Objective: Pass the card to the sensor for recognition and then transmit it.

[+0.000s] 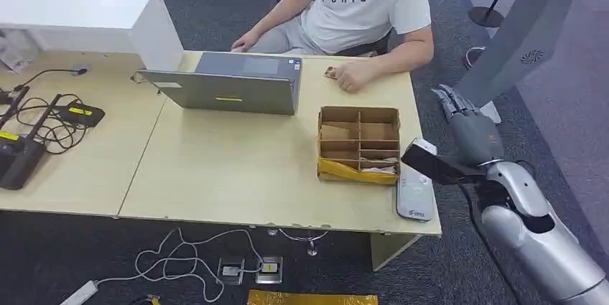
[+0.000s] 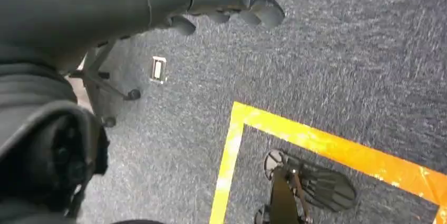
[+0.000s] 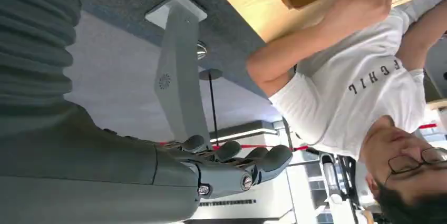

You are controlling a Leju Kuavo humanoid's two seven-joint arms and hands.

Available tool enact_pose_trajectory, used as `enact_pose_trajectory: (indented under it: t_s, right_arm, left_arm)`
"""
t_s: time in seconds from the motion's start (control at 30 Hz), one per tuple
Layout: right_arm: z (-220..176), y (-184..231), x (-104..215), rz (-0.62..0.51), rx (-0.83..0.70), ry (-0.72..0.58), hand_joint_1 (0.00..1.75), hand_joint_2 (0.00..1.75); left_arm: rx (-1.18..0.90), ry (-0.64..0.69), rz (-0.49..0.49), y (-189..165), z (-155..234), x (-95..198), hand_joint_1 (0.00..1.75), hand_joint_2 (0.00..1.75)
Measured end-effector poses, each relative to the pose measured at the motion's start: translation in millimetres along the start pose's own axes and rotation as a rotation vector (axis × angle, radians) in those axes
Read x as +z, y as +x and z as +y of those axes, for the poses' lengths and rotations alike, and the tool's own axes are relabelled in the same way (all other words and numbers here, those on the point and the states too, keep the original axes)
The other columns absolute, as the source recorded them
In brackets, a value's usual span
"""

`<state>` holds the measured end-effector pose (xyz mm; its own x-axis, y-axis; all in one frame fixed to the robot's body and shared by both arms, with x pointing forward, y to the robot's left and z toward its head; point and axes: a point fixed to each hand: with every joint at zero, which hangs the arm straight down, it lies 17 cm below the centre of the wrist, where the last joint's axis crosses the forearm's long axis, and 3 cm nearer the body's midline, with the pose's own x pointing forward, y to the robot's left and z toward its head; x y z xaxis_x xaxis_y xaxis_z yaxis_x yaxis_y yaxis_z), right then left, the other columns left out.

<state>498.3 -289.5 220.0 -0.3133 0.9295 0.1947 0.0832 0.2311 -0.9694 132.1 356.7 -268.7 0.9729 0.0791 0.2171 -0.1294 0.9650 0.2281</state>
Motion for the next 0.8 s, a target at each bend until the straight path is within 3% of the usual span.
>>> enact_pose_trajectory:
  t_s: [0.8]
  right_arm:
    - [54.2, 11.7, 24.6, 0.014, -0.091, 0.04, 0.0, 1.75]
  left_arm:
    - [0.007, 0.015, 0.003, -1.1, 2.3, -0.3, 0.0, 0.0]
